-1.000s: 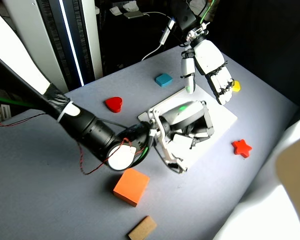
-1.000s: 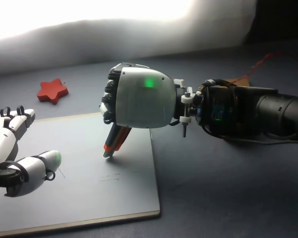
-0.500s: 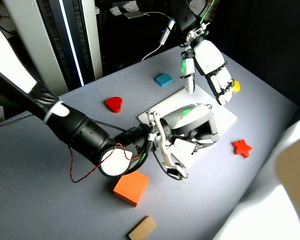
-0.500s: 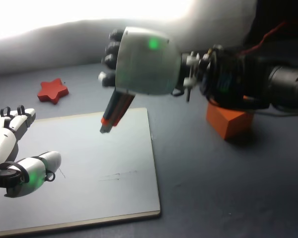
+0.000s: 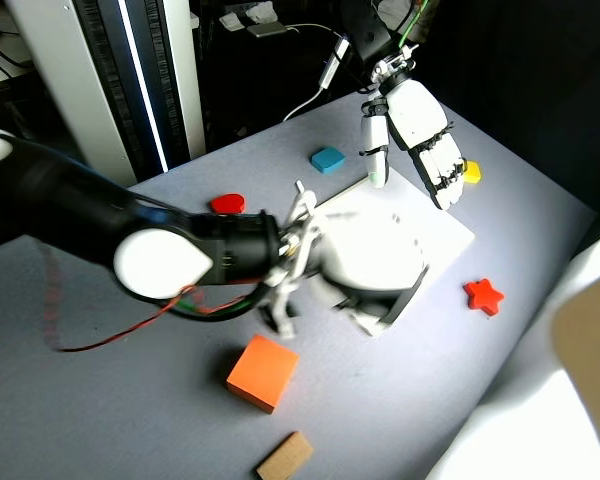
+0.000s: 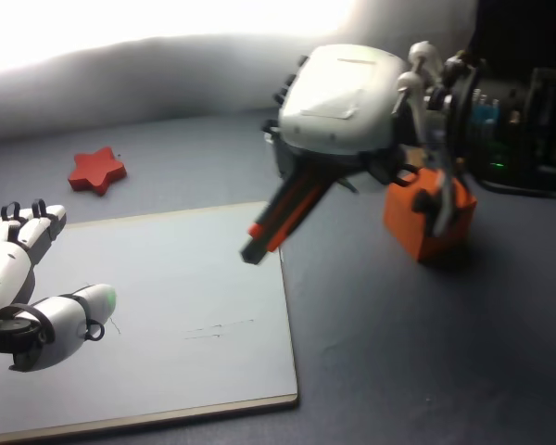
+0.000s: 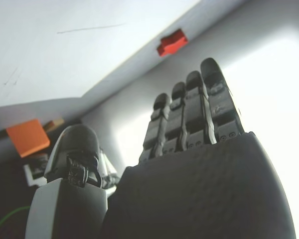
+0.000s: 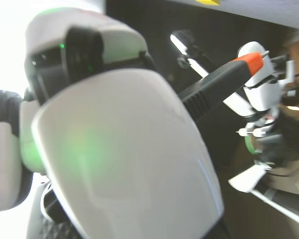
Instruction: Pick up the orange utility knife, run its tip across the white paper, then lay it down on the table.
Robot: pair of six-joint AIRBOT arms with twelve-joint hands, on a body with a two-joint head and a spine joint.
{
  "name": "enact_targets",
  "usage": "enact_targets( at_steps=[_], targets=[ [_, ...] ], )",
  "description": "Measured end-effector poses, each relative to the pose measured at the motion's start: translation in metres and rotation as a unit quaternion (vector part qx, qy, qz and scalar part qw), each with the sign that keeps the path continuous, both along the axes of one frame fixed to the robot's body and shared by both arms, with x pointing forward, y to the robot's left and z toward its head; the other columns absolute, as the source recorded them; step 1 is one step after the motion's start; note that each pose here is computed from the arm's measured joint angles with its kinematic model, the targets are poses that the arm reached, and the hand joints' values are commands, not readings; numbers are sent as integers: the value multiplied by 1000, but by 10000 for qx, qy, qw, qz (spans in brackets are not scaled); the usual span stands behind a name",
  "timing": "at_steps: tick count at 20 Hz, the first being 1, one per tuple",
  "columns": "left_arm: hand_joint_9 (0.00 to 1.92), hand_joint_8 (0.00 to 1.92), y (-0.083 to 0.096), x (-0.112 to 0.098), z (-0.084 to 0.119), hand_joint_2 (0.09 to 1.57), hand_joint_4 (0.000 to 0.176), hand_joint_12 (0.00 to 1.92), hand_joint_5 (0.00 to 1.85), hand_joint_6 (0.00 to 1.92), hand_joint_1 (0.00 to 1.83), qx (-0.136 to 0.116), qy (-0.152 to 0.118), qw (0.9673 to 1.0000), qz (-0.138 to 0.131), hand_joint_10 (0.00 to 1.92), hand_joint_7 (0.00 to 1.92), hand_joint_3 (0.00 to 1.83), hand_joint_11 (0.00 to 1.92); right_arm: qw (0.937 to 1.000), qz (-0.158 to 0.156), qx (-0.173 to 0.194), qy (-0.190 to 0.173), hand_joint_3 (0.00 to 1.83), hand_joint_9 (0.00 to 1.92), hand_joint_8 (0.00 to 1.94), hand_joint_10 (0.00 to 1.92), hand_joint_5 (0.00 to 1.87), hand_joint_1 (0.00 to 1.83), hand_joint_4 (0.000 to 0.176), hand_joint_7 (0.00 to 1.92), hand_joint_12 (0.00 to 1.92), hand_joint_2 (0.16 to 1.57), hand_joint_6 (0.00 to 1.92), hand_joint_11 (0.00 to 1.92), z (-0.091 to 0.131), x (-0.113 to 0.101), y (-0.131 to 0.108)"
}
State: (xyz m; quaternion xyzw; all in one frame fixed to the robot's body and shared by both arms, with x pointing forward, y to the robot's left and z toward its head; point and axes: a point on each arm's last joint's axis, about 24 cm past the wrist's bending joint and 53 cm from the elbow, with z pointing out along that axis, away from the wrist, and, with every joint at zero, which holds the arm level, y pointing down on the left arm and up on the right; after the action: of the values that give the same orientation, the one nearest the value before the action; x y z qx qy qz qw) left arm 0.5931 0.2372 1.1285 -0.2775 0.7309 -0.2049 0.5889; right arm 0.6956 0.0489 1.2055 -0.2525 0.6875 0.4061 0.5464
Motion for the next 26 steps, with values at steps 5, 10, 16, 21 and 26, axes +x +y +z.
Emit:
enact_targets(
  at_steps=[5,10,16,21,26],
  targets=[
    [74,6,0,0,0,1353,25,523,48,11,87,-2,4,10000,4,10,63,0,0,9975,-212,-197,643,549,1620,1941,1921,1301,1539,176,1512,1921,1003,1921,1694,-24,-18,-14],
    [53,1,0,0,0,1360,29,438,5,2,76,1,3,10000,2,3,35,0,0,9937,-358,-476,949,533,1620,1941,1921,1276,1538,176,1507,1921,1001,1921,1686,-59,-26,-25],
    [66,1,0,0,0,1363,29,396,29,2,65,-2,6,10000,3,2,52,1,0,9936,-193,-714,853,523,1620,1941,1921,1269,1549,176,1503,1921,976,1921,1687,-76,-38,-23],
    [62,2,0,0,0,1362,31,432,21,3,69,-1,3,10000,3,4,46,0,0,9947,186,-825,584,742,1544,1941,1921,1047,1560,61,1419,1921,907,1921,1602,-82,-54,-16],
    [37,0,1,-1,-1,1363,31,418,1,0,56,15,17,10000,1,0,17,0,0,9948,444,-813,430,559,1084,1941,1921,616,1154,0,686,1921,1078,1453,1099,-79,-66,-8]
  ],
)
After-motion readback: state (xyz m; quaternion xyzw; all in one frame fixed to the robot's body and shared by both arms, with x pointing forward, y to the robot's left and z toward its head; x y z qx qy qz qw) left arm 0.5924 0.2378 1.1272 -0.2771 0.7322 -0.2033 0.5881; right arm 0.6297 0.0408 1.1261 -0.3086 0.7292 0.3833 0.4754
